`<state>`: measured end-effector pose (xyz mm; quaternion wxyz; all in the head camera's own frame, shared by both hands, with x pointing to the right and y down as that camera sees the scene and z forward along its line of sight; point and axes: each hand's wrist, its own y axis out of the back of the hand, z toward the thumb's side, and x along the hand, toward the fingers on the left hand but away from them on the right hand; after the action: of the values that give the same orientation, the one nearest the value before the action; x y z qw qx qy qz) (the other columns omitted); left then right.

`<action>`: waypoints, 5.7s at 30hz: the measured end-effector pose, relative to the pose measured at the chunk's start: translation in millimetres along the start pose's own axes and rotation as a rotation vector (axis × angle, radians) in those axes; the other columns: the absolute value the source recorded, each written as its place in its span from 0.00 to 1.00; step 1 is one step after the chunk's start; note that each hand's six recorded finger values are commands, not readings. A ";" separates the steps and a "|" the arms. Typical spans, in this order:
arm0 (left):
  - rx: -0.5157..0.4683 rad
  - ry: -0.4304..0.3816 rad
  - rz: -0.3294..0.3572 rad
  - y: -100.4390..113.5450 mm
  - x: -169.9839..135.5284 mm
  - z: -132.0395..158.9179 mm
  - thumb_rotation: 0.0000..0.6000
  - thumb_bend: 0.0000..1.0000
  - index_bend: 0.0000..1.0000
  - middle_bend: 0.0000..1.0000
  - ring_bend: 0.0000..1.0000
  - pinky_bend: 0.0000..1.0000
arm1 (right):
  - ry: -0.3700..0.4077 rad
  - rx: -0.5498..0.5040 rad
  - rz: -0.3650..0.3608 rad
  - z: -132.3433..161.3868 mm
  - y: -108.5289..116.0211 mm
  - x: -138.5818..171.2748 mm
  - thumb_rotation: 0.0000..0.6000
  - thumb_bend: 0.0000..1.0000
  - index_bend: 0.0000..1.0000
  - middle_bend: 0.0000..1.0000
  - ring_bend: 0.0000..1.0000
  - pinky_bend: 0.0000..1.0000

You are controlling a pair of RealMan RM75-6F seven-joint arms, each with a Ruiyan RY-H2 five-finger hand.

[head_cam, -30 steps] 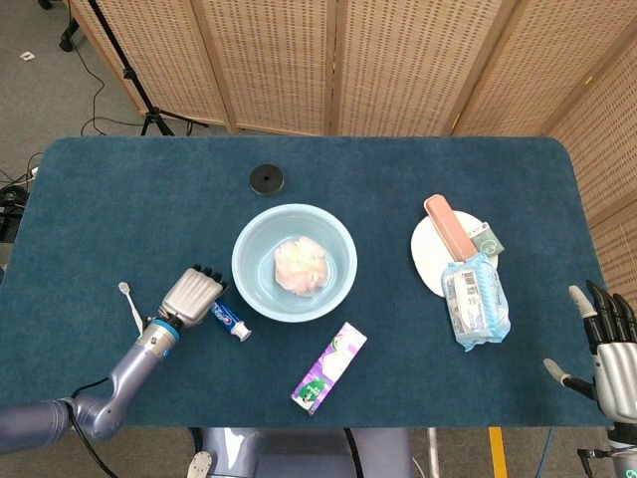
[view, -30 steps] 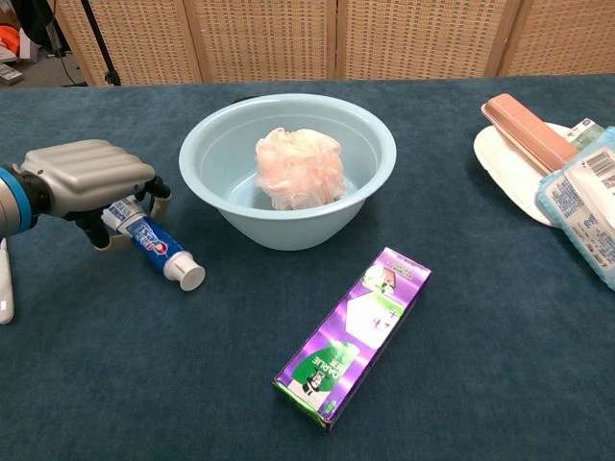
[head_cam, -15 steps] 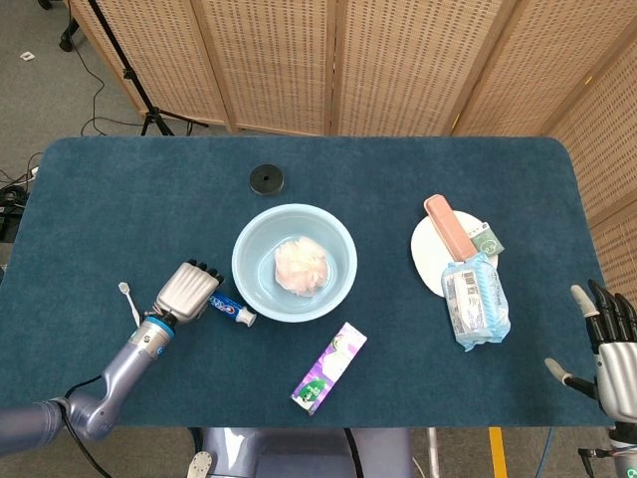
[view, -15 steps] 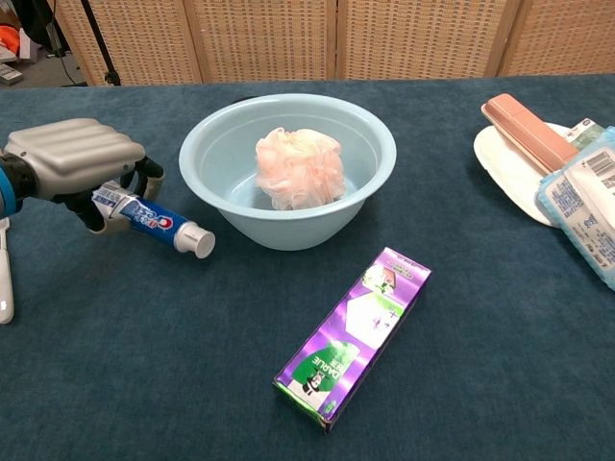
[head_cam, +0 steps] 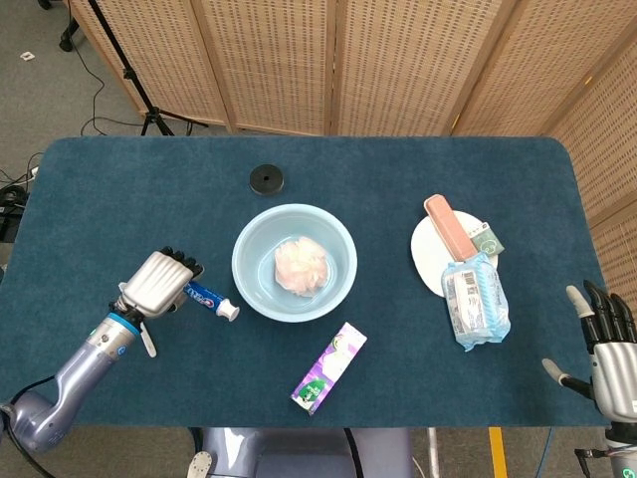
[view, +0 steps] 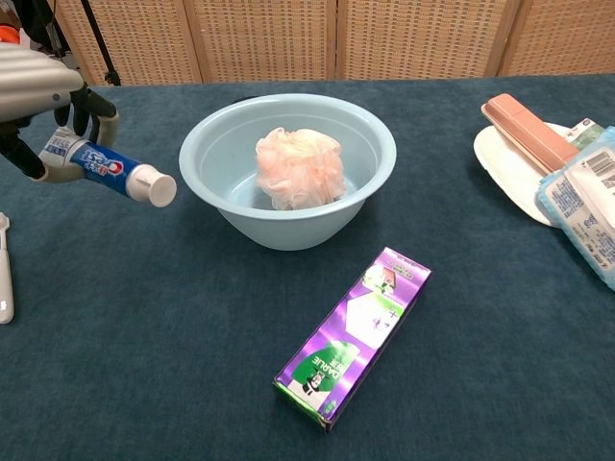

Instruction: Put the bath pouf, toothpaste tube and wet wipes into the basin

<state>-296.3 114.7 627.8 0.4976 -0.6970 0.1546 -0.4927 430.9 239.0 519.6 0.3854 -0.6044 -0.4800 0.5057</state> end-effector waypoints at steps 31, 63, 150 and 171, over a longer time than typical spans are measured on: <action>-0.131 0.041 0.191 79.8 70.6 61.7 1.00 0.36 0.84 0.53 0.43 0.43 | -0.005 -0.062 0.019 -4.4 1.7 0.7 1.00 0.05 0.00 0.00 0.00 0.00; -0.089 0.120 0.070 54.5 106.4 94.9 1.00 0.21 0.06 0.00 0.00 0.08 | -0.015 -0.118 0.030 -14.3 5.5 -1.7 1.00 0.05 0.00 0.00 0.00 0.00; -0.285 0.399 -0.003 -71.2 -153.1 -84.4 1.00 0.18 0.03 0.00 0.00 0.05 | 0.054 0.131 0.483 30.5 -57.1 -130.2 1.00 0.05 0.00 0.00 0.00 0.00; -0.238 0.372 -0.024 -77.9 -148.2 -68.5 1.00 0.18 0.03 0.00 0.00 0.05 | 0.143 0.171 0.607 -13.5 -89.2 -116.9 1.00 0.05 0.00 0.00 0.00 0.00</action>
<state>-444.5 217.8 616.0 0.3687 -0.6498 0.2926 -0.5968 423.9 147.5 635.3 0.2989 -0.7194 -0.2052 0.5925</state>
